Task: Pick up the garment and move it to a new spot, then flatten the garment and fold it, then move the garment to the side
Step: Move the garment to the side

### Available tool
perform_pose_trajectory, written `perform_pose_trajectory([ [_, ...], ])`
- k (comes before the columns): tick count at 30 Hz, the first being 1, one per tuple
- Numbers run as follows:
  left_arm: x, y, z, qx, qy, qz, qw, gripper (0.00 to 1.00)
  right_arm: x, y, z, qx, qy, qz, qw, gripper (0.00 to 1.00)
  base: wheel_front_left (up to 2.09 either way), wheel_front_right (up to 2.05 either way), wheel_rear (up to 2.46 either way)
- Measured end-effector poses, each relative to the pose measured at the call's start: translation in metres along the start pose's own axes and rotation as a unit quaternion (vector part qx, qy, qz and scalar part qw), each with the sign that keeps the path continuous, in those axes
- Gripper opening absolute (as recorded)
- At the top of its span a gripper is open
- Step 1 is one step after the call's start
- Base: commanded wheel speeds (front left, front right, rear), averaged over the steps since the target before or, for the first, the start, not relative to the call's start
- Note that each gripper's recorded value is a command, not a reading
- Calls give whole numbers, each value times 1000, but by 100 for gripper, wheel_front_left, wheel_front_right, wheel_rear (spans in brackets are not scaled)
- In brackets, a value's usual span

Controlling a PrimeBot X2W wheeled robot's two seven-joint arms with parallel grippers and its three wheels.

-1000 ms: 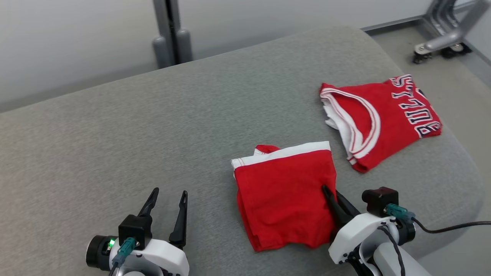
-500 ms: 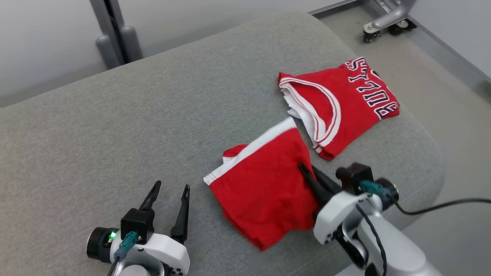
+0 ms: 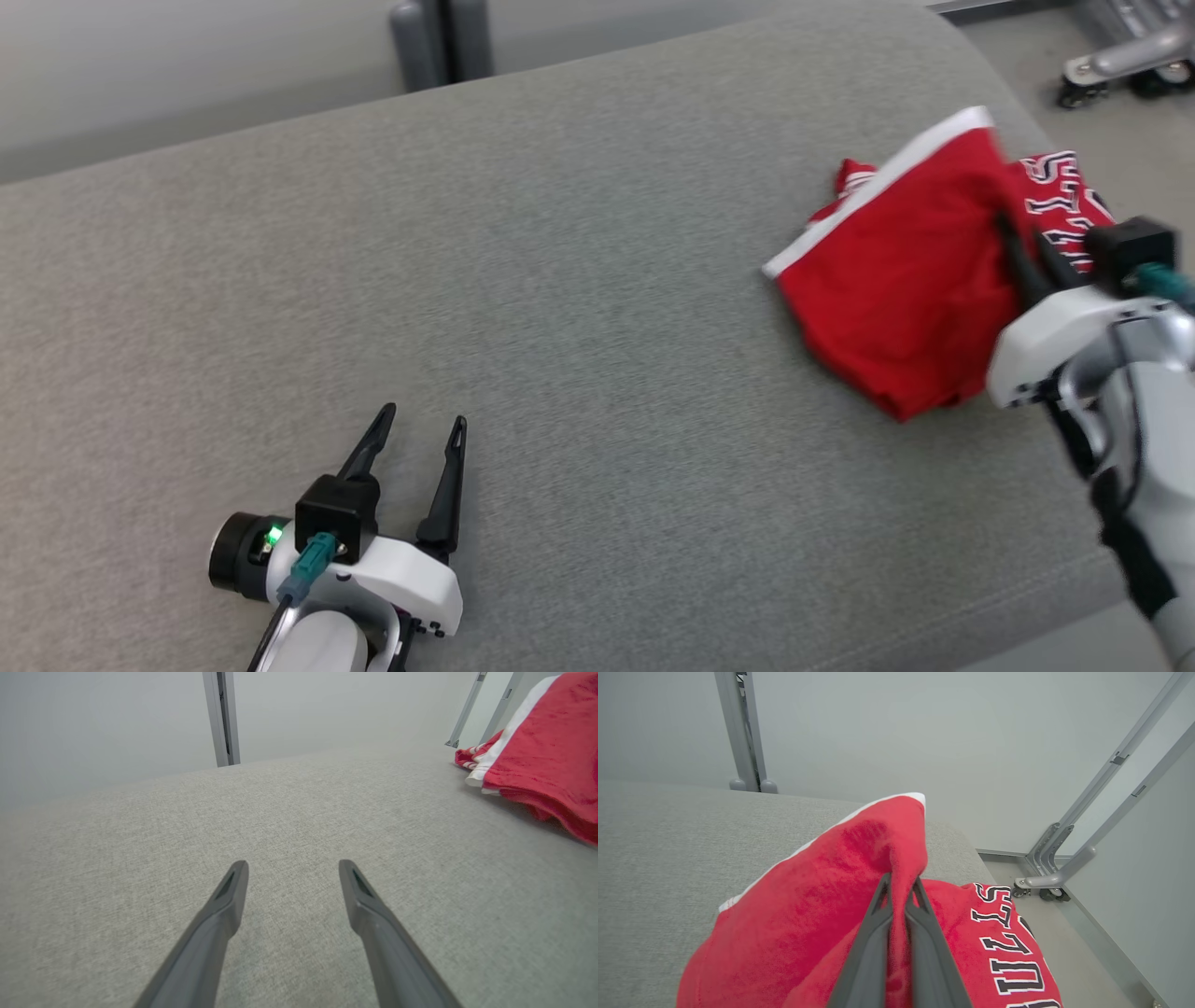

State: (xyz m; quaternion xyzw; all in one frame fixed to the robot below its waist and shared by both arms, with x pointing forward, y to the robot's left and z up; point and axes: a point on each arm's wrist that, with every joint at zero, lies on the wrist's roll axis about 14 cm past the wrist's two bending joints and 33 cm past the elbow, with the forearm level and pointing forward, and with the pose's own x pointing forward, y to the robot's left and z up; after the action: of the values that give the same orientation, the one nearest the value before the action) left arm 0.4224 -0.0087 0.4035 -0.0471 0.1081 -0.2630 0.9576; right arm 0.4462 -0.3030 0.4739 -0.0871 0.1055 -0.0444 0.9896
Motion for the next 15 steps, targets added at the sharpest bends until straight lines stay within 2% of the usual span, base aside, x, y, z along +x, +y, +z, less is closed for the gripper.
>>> perform_pose_trajectory([
  [5, -6, 23, -1, 3, -1, 30, 1000, 100, 13, -48, -8, -21, 25, -56, 998, 0, 0, 0, 0],
  [10, -15, 41, -4, 1, 3, 55, 998, 100, 17, -67, -23, -50, 57, -76, 994, 0, 0, 0, 0],
  [11, -17, 44, -4, 1, 3, 60, 998, 100, 18, -71, -24, -55, 59, -81, 993, 32, 0, 0, 0],
  [12, -18, 46, -5, 1, 4, 63, 998, 100, 17, -77, -24, -54, 60, -90, 993, 85, 0, 0, 0],
  [13, -19, 47, -5, 0, 5, 65, 998, 100, 16, -84, -27, -50, 64, -101, 992, 100, 0, 0, 0],
  [15, -20, 49, -4, 1, 4, 68, 998, 100, 10, -91, -35, -45, 76, -115, 989, 100, 0, 0, 0],
])
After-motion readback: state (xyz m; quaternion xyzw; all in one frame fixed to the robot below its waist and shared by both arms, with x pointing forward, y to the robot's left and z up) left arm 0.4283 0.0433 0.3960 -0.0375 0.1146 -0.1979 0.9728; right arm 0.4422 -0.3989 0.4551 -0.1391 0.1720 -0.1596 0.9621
